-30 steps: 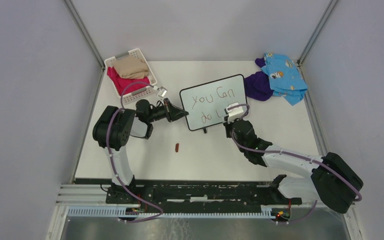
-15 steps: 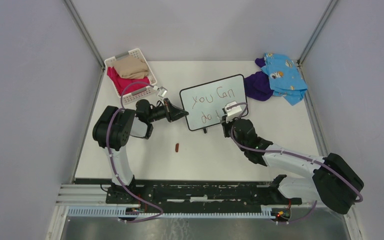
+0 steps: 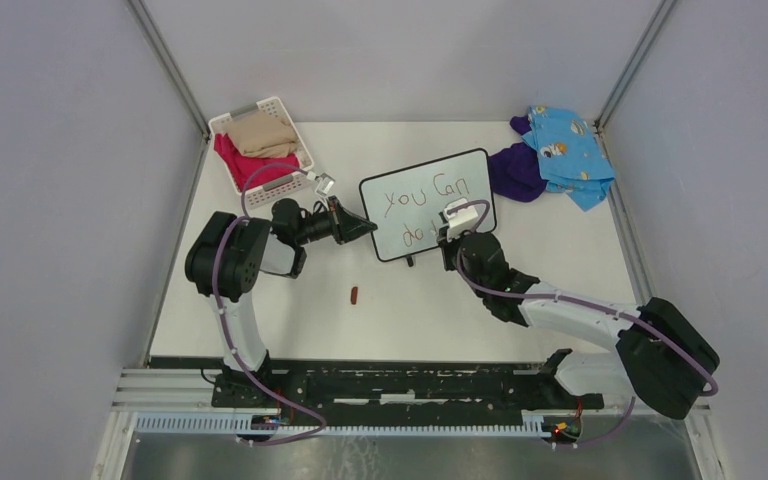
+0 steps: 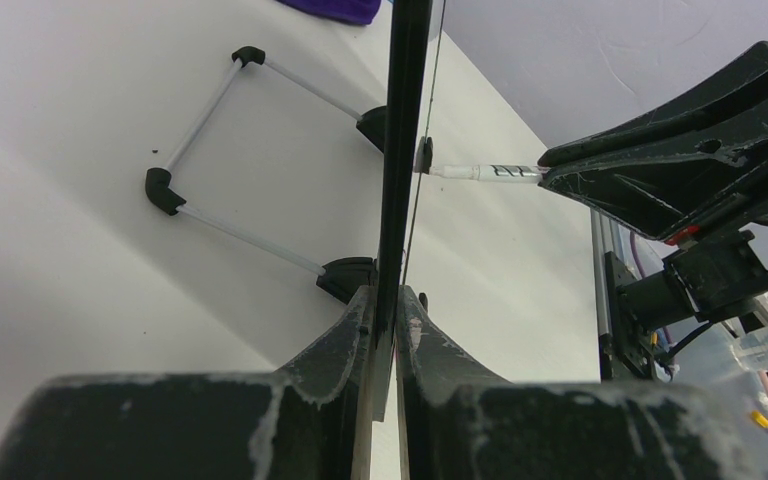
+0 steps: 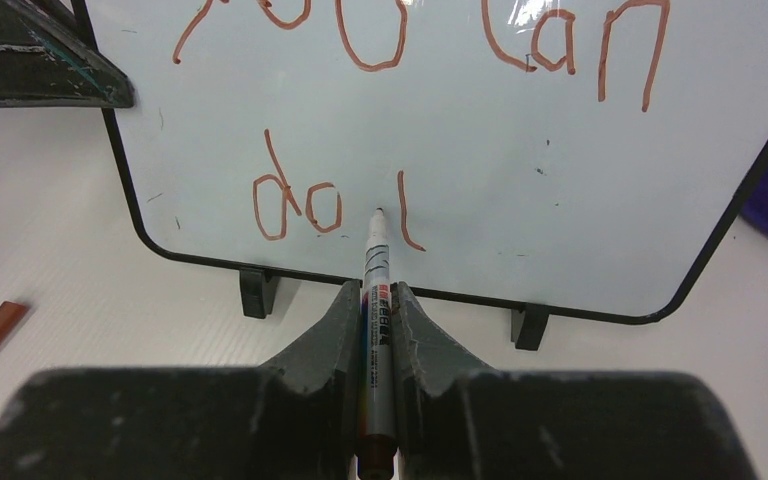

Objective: Write a sentence on the whiteboard

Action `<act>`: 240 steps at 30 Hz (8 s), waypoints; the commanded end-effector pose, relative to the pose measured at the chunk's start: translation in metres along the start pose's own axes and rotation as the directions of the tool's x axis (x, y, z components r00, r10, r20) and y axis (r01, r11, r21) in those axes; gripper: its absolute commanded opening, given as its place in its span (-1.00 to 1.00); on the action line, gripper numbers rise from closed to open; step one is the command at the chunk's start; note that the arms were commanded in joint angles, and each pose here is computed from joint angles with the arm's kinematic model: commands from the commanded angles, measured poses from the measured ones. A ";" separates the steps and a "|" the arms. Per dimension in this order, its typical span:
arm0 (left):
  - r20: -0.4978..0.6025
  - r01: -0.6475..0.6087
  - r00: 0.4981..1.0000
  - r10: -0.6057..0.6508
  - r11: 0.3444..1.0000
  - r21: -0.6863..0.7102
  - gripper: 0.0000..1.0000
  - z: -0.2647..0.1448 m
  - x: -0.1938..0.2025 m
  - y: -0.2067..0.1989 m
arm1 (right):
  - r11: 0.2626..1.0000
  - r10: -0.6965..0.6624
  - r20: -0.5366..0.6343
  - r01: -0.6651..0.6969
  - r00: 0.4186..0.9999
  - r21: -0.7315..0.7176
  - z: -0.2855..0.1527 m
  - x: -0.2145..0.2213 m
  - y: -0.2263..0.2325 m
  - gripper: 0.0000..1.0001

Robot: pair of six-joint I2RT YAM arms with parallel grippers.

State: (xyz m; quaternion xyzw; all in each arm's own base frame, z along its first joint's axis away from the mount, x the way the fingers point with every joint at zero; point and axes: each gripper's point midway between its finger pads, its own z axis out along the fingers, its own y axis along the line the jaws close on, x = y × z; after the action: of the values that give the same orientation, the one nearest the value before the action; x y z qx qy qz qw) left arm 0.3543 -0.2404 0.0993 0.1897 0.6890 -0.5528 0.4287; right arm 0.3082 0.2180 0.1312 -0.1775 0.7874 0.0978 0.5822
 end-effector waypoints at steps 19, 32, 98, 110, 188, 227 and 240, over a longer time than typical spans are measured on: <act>-0.070 0.061 0.996 -0.064 0.997 -0.039 -0.76 0.001 0.024 0.007 | 0.995 0.013 0.058 -0.019 0.998 0.102 0.005 -0.019 -0.021 -1.00; -0.069 0.060 0.996 -0.063 0.997 -0.038 -0.76 0.001 0.024 0.006 | 0.995 0.032 0.090 -0.040 0.995 0.088 -0.003 -0.023 -0.023 -1.00; -0.072 0.064 0.995 -0.067 0.997 -0.037 -0.77 0.002 0.024 0.006 | 0.991 0.076 0.034 -0.079 0.997 0.104 -0.003 0.013 -0.034 -1.00; -0.073 0.065 0.995 -0.068 0.997 -0.038 -0.77 0.002 0.025 0.006 | 0.992 0.068 0.086 -0.077 0.994 0.099 0.005 -0.021 -0.031 -1.00; -0.081 0.065 0.994 -0.068 0.997 -0.037 -0.77 0.003 0.026 0.005 | 0.979 0.111 0.146 -0.134 0.983 0.155 -0.003 -0.044 -0.052 -1.00; -0.087 0.069 0.994 -0.073 0.997 -0.043 -0.77 0.003 0.029 0.007 | 0.977 0.103 0.072 -0.115 0.992 0.179 0.009 -0.012 -0.058 -1.00; -0.085 0.068 0.994 -0.071 0.997 -0.042 -0.76 0.003 0.028 0.007 | 0.975 0.110 0.041 -0.116 0.993 0.188 0.006 0.006 -0.060 -1.00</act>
State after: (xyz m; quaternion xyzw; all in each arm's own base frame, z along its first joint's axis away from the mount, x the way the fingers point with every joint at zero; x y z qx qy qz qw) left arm 0.3508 -0.2477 0.0980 0.1934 0.6925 -0.5570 0.4157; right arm 0.3359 0.1670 0.1286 -0.0875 0.7939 0.0536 0.5994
